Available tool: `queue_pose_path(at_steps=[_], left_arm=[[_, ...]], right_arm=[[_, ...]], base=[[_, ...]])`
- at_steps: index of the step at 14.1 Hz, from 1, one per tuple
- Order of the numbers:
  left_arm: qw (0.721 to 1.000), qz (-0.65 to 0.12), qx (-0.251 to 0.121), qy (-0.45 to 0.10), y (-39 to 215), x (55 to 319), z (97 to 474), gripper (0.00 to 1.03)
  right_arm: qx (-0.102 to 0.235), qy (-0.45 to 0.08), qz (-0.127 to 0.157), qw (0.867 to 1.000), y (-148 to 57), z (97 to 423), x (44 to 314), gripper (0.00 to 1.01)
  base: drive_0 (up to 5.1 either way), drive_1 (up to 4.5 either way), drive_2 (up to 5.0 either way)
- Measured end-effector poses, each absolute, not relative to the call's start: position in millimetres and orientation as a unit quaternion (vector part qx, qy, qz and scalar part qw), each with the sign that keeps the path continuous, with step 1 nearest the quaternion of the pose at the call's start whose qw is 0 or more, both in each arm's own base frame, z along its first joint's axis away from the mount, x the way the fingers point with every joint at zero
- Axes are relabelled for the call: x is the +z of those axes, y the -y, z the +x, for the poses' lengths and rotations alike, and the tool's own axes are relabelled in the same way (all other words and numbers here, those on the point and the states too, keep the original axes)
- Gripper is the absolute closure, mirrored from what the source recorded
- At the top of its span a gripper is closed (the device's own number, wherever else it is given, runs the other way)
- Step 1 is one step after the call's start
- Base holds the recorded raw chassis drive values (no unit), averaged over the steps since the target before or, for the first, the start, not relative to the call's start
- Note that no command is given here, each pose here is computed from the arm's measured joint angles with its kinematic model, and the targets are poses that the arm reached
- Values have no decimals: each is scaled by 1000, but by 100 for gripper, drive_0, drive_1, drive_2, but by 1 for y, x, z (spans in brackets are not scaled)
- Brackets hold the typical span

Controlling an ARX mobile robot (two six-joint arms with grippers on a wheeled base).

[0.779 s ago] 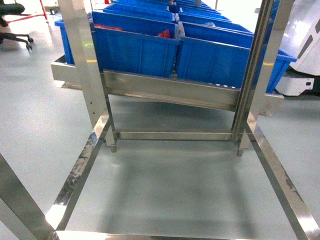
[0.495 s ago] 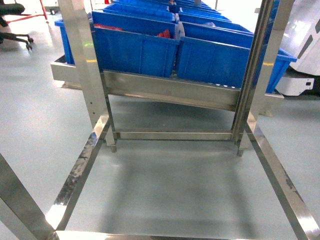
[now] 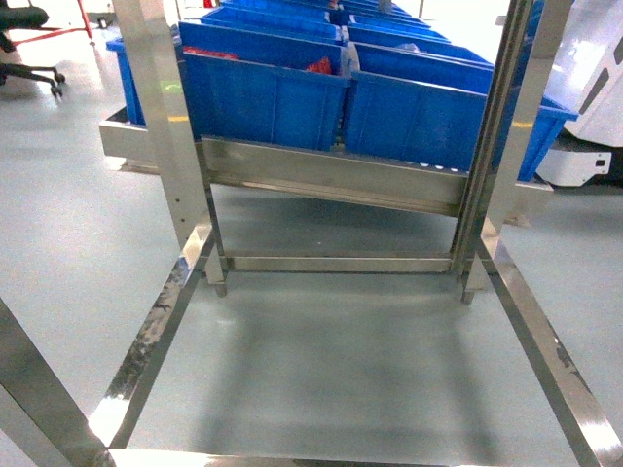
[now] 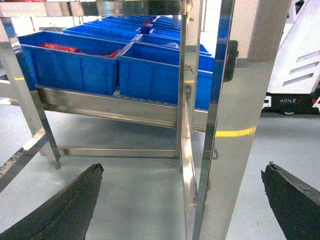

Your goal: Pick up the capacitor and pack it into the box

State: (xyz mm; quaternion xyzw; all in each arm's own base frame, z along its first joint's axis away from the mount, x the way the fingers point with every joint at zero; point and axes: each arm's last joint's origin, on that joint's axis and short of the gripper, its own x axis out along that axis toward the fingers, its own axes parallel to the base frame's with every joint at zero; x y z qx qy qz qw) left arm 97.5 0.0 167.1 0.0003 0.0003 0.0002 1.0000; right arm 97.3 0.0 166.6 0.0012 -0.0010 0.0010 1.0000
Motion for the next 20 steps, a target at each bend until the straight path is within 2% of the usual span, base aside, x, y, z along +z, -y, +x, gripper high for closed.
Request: queue_pose_path(at_steps=[20], left_arm=[[1000,0,1,-2,0,167,98,5]], right_arm=[[0,1,1,1000,0,97,167,3]], base=[[0,0,0]])
